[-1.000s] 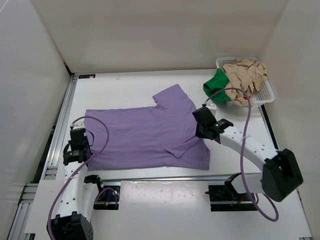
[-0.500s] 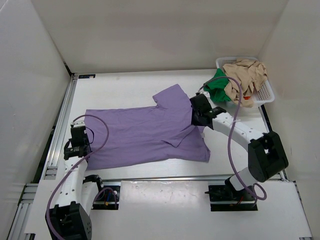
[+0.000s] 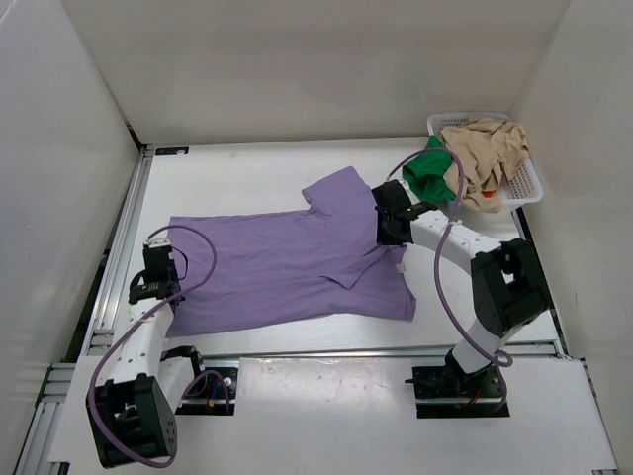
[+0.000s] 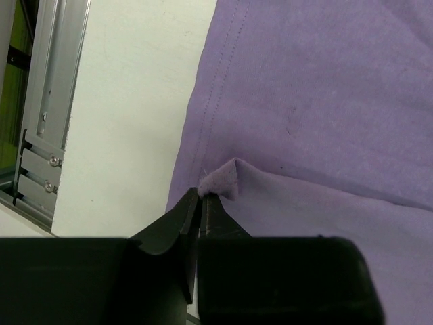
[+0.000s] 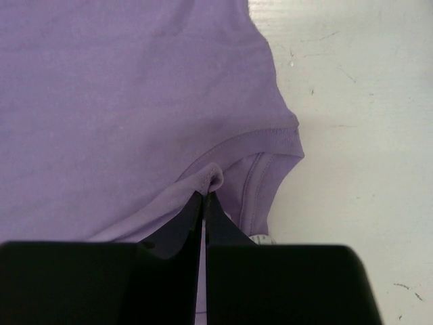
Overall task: Fold and stack the t-shirts
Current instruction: Fold the flattened tshirt in 1/3 of the way
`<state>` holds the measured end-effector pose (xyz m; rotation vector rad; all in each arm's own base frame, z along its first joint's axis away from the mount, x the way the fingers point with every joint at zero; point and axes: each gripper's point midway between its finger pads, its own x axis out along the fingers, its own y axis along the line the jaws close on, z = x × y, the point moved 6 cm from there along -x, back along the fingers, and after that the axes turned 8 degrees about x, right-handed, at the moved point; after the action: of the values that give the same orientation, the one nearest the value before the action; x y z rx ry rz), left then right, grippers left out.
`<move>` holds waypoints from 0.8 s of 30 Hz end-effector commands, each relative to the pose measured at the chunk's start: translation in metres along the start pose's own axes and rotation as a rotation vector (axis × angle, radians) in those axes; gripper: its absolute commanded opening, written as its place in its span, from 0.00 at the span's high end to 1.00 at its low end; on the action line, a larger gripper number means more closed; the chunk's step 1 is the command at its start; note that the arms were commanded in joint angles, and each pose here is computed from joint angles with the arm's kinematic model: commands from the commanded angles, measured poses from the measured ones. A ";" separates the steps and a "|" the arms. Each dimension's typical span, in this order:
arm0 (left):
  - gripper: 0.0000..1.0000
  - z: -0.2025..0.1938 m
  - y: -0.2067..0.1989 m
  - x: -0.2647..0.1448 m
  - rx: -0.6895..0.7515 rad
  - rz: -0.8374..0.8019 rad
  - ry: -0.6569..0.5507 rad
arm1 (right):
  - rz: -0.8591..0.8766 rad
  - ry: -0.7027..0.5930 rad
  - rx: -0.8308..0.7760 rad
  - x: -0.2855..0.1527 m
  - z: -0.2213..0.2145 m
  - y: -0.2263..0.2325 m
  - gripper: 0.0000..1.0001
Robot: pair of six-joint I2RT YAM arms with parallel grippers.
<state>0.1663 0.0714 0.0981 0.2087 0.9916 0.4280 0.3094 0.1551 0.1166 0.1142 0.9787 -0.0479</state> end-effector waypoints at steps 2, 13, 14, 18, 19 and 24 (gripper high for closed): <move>0.82 0.013 0.006 0.000 -0.023 0.035 -0.038 | -0.001 -0.017 0.015 -0.002 0.020 0.004 1.00; 0.14 0.040 0.044 0.006 -0.076 0.241 0.031 | -0.090 0.016 0.042 -0.008 0.042 0.000 0.27; 0.08 0.044 0.048 0.001 -0.095 0.238 0.011 | -0.067 -0.004 0.059 -0.021 0.048 -0.002 0.25; 0.00 0.033 0.037 -0.017 -0.094 0.071 0.040 | -0.009 0.088 0.091 -0.047 0.017 -0.024 0.21; 0.00 0.026 0.033 -0.021 -0.084 0.033 0.067 | 0.007 0.096 0.124 -0.056 0.013 -0.033 0.19; 0.00 -0.029 0.010 -0.015 -0.019 -0.069 0.286 | 0.047 0.310 0.143 -0.061 -0.058 -0.051 0.18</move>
<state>0.1648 0.0918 0.1274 0.1481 1.0697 0.5142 0.2619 0.1092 0.1545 0.2598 1.0897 -0.0916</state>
